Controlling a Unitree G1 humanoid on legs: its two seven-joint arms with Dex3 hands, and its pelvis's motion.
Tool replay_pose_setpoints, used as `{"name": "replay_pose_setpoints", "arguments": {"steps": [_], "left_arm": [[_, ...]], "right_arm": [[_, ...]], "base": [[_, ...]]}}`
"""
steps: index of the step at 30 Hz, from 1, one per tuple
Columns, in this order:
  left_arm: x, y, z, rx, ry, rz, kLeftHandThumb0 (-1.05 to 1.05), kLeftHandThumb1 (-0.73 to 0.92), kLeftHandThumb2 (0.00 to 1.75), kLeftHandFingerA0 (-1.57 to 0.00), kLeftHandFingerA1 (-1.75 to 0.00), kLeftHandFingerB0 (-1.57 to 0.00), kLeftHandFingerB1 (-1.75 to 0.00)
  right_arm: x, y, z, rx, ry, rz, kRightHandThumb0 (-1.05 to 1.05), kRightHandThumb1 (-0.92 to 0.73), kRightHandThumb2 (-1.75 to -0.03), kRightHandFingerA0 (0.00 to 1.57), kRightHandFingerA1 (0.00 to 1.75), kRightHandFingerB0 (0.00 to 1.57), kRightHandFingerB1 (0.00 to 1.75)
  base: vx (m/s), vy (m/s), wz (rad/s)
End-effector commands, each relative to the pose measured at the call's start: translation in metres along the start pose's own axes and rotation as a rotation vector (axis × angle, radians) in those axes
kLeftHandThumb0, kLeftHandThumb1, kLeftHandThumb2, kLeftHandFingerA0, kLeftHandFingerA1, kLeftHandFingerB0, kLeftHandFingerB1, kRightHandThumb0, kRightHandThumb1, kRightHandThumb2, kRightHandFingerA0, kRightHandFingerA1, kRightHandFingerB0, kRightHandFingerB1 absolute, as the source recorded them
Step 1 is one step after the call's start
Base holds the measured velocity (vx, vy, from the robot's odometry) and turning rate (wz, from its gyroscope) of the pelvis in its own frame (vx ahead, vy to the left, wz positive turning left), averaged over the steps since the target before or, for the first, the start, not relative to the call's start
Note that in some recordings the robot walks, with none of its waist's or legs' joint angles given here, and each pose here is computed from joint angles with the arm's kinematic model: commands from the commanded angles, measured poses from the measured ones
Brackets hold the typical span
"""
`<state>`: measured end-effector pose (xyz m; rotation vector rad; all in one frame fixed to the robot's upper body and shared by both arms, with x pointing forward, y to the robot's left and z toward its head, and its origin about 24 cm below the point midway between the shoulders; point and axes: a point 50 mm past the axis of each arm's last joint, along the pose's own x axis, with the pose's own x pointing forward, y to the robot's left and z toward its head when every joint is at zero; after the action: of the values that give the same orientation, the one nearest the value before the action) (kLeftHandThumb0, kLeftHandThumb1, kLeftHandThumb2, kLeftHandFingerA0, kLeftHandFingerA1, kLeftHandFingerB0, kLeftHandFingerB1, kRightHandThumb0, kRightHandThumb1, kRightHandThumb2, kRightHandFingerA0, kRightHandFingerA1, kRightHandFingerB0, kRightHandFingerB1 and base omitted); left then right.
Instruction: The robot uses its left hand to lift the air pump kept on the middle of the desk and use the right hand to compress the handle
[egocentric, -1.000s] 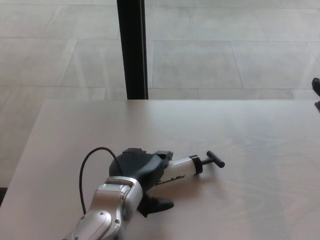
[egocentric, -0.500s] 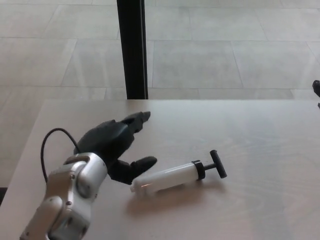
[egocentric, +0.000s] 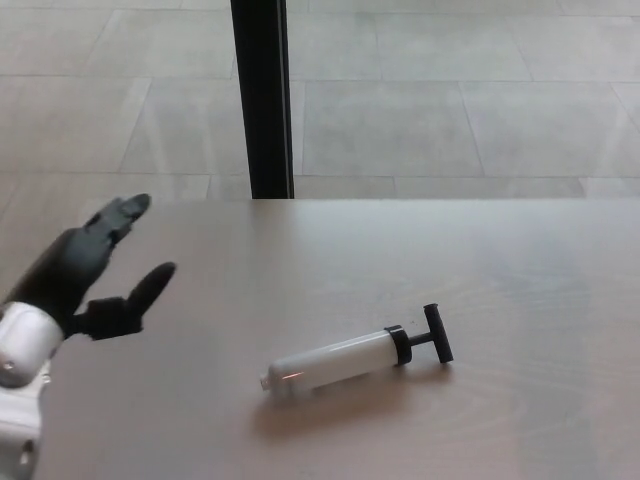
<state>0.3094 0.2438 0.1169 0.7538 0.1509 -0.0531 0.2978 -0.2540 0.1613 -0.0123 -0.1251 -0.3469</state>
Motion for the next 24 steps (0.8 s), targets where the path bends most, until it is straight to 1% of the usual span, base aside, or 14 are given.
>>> {"name": "replay_pose_setpoints", "arguments": {"steps": [1,7,8,10,12,13,15,16,17,18,19,21,23,24], "left_arm": [[-0.200,0.151,-0.194,-1.079,-0.050,0.745,-0.78,0.66,1.08,-0.03,-0.48,-0.02,-0.28],[-0.244,0.147,-0.221,-1.140,0.024,0.951,-0.85,0.72,1.10,-0.15,-0.53,0.00,-0.31],[-0.248,0.143,-0.227,-1.147,0.045,0.978,-0.84,0.70,1.04,-0.10,-0.49,-0.06,-0.36],[-0.253,0.139,-0.231,-1.152,0.058,0.990,-0.84,0.69,1.03,-0.10,-0.50,-0.06,-0.37],[-0.260,0.124,-0.244,-1.193,0.123,1.048,-0.38,0.48,1.09,-0.01,-0.50,0.00,-0.50],[-0.261,0.121,-0.247,-1.198,0.136,1.056,-0.80,0.92,0.68,-0.18,-0.42,-0.09,-0.27],[-0.264,0.113,-0.251,-1.198,0.163,1.063,-0.78,0.92,0.70,-0.17,-0.42,-0.08,-0.27],[-0.267,0.107,-0.255,-1.204,0.190,1.066,-0.38,0.49,1.10,-0.01,-0.50,0.00,-0.50],[-0.269,0.103,-0.257,-1.208,0.212,1.069,-0.38,0.49,1.10,-0.01,-0.50,0.00,-0.50],[-0.273,0.095,-0.262,-1.215,0.245,1.078,-0.80,0.71,1.07,-0.16,-0.52,-0.04,-0.41],[-0.276,0.089,-0.265,-1.222,0.275,1.089,-0.81,0.90,0.67,-0.21,-0.42,-0.14,-0.30],[-0.281,0.080,-0.270,-1.241,0.313,1.102,-0.82,0.86,0.66,-0.22,-0.42,-0.15,-0.30],[-0.288,0.072,-0.275,-1.233,0.394,1.124,-0.85,0.83,0.64,-0.28,-0.43,-0.20,-0.31],[-0.292,0.068,-0.278,-1.249,0.428,1.157,-0.83,0.82,0.64,-0.28,-0.45,-0.21,-0.32]], "right_arm": [[-0.021,-0.140,-0.016,-0.101,0.111,-0.273,-0.84,-0.85,-0.83,0.26,0.65,0.22,0.39],[-0.032,-0.170,-0.027,-0.089,0.148,-0.346,-0.77,-0.78,-1.12,0.25,0.66,0.15,0.47],[-0.035,-0.177,-0.030,-0.087,0.160,-0.359,-0.81,-0.92,-0.78,0.25,0.69,0.18,0.36],[-0.038,-0.181,-0.033,-0.106,0.174,-0.374,-0.83,-0.92,-0.78,0.29,0.73,0.20,0.36],[-0.044,-0.195,-0.041,-0.193,0.232,-0.418,-0.80,-0.92,-0.76,0.32,0.70,0.24,0.36],[-0.046,-0.198,-0.043,-0.208,0.242,-0.423,-0.81,-0.92,-0.76,0.33,0.66,0.24,0.36],[-0.049,-0.204,-0.047,-0.230,0.263,-0.438,-0.81,-0.92,-0.75,0.34,0.68,0.25,0.36],[-0.053,-0.209,-0.051,-0.238,0.281,-0.450,-0.75,-0.92,-0.75,0.32,0.73,0.25,0.37],[-0.056,-0.213,-0.054,-0.243,0.294,-0.460,-0.75,-0.92,-0.75,0.32,0.73,0.25,0.37],[-0.061,-0.218,-0.059,-0.247,0.314,-0.469,-0.76,-0.92,-0.75,0.31,0.71,0.21,0.38],[-0.065,-0.223,-0.062,-0.245,0.331,-0.471,-0.75,-0.77,-1.10,0.31,0.72,0.15,0.49],[-0.073,-0.229,-0.068,-0.256,0.348,-0.485,-0.74,-0.77,-1.10,0.31,0.70,0.13,0.48],[-0.081,-0.238,-0.075,-0.249,0.386,-0.508,-0.77,-0.92,-0.74,0.29,0.69,0.12,0.36],[-0.088,-0.246,-0.079,-0.248,0.407,-0.530,-0.78,-0.75,-1.12,0.23,0.64,0.04,0.41]], "base": [[0.00,0.000,0.00],[0.00,0.000,0.00],[0.00,0.000,0.00],[0.00,0.000,0.00],[0.00,0.000,0.00],[0.00,0.000,0.00],[0.00,0.000,0.00],[0.00,0.000,0.00],[0.00,0.000,0.00],[0.00,0.000,0.00],[0.00,0.000,0.00],[0.00,0.000,0.00],[0.00,0.000,0.00],[0.00,0.000,0.00]]}}
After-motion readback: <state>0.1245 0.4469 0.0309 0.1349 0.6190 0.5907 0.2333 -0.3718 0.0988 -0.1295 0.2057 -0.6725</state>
